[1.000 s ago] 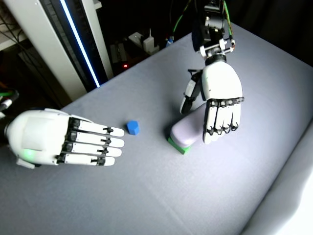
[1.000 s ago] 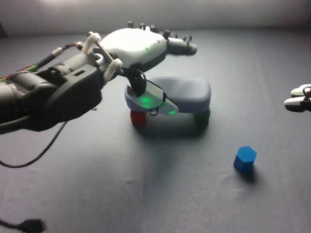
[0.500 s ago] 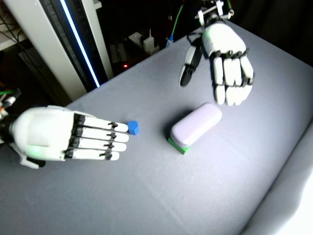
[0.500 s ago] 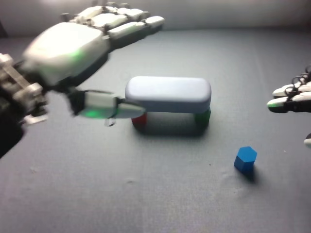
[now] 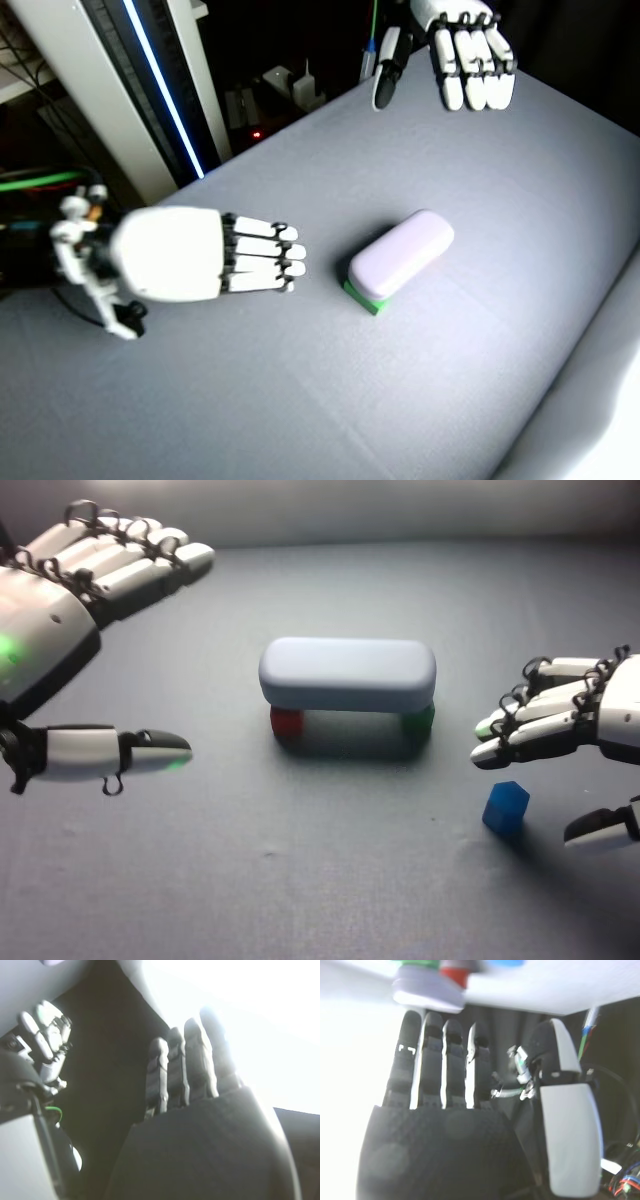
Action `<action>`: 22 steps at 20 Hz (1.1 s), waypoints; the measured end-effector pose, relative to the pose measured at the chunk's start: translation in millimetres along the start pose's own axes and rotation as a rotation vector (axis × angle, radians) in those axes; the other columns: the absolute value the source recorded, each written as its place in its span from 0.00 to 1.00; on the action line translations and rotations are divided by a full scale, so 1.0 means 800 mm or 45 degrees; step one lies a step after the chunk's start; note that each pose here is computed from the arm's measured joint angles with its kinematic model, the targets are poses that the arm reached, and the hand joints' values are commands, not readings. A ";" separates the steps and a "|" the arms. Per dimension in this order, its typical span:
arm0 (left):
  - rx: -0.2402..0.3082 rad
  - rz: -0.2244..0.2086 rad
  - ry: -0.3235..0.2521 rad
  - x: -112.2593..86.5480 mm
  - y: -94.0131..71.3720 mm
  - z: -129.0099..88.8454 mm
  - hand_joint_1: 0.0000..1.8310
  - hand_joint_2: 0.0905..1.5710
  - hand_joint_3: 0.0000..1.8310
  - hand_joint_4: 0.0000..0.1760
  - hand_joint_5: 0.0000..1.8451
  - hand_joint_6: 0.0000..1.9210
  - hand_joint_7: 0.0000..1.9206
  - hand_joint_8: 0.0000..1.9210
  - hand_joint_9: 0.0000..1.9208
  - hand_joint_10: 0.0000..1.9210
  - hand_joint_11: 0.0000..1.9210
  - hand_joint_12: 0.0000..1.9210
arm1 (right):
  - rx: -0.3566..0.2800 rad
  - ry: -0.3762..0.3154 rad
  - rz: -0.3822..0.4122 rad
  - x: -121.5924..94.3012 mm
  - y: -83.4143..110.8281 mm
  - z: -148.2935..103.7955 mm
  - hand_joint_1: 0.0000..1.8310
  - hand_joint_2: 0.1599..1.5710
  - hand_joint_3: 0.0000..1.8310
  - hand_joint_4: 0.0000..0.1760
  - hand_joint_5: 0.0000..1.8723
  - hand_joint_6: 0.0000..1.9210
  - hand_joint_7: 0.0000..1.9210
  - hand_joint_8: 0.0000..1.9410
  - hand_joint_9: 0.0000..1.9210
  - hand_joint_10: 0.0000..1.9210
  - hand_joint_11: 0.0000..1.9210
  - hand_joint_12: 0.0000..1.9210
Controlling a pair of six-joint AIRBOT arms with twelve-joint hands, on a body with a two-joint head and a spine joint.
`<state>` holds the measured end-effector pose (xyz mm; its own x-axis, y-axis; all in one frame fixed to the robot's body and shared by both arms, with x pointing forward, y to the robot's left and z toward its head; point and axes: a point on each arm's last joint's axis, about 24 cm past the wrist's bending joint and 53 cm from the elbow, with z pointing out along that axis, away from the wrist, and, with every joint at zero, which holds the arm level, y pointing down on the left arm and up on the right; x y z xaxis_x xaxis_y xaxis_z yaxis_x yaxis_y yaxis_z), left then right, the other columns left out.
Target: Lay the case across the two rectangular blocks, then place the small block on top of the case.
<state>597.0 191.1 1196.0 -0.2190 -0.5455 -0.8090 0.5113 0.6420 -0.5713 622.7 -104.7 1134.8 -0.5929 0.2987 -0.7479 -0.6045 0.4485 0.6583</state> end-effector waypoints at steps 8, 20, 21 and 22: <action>0.018 -0.018 -0.019 -0.001 -0.004 -0.001 0.51 0.54 0.00 0.00 0.15 0.00 0.12 0.00 0.09 0.00 0.00 0.33 | 0.017 0.068 -0.077 0.014 -0.003 0.025 0.61 0.60 0.00 0.00 0.29 0.00 0.25 0.00 0.27 0.00 0.03 0.64; 0.011 -0.050 -0.037 -0.001 -0.003 -0.003 0.52 0.53 0.00 0.00 0.18 0.00 0.15 0.00 0.14 0.00 0.00 0.53 | 0.052 0.081 -0.089 0.019 -0.014 0.040 0.61 0.64 0.00 0.00 0.35 0.00 0.31 0.00 0.30 0.01 0.07 0.54; 0.012 -0.051 -0.038 -0.001 -0.003 -0.003 0.51 0.53 0.00 0.00 0.17 0.00 0.15 0.00 0.14 0.00 0.00 0.51 | 0.053 0.083 -0.089 0.020 -0.015 0.040 0.61 0.63 0.00 0.00 0.37 0.00 0.33 0.00 0.33 0.01 0.09 0.53; 0.011 -0.051 -0.037 -0.001 -0.003 -0.003 0.49 0.53 0.00 0.00 0.17 0.00 0.15 0.00 0.14 0.00 0.00 0.51 | 0.056 0.089 -0.088 0.023 -0.016 0.043 0.61 0.63 0.00 0.00 0.39 0.00 0.35 0.00 0.35 0.01 0.12 0.51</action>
<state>593.9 191.4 1197.5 -0.2151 -0.5863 -0.7810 0.5100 0.6146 -0.6018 637.5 -76.1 1109.9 -0.5873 0.2070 -0.7825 -0.6221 0.5031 0.6000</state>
